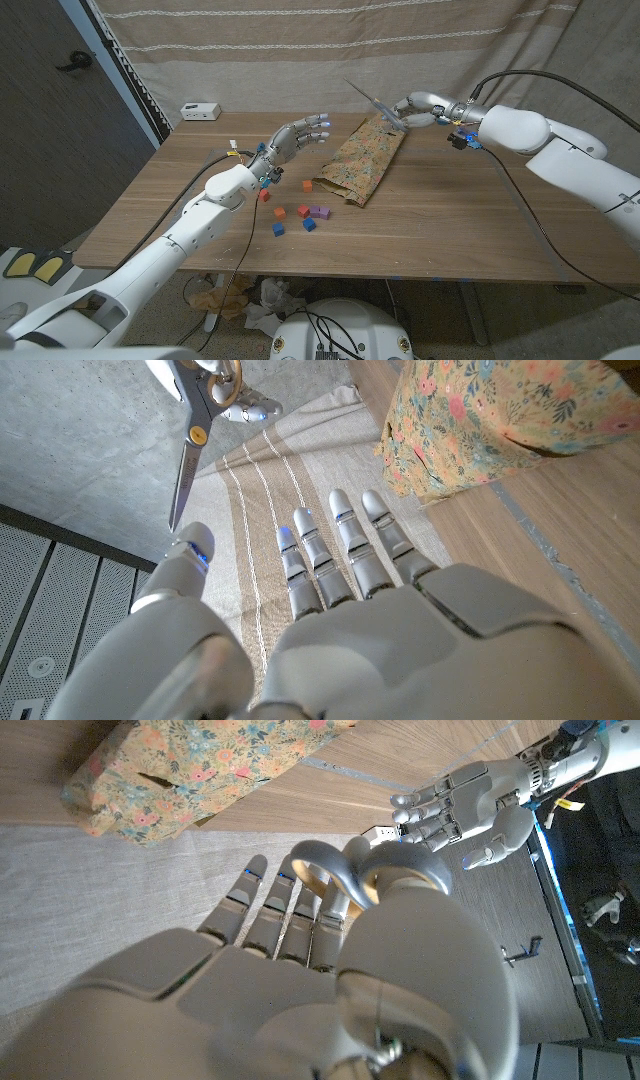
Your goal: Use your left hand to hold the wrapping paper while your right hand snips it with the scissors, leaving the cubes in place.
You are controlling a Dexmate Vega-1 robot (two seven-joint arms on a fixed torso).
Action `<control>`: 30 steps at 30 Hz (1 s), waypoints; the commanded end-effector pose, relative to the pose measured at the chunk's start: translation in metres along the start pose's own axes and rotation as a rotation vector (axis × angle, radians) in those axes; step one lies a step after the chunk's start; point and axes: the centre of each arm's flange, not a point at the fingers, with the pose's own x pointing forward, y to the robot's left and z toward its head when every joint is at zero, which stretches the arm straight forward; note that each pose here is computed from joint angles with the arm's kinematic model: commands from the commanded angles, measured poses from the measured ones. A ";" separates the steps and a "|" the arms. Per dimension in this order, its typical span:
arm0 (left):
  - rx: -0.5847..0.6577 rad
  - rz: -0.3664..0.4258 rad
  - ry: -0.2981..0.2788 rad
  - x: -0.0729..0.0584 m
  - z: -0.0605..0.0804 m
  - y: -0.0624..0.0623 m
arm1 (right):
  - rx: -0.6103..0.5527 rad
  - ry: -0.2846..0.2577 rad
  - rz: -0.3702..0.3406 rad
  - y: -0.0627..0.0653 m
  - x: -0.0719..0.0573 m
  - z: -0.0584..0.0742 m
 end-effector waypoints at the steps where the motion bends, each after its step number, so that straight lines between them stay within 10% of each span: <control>1: -0.009 0.017 0.005 -0.003 -0.001 -0.001 | 0.276 -0.039 -0.014 0.008 -0.005 -0.013; 30: -0.038 0.034 0.023 -0.002 -0.011 0.002 | 0.734 0.020 0.173 0.035 0.007 -0.043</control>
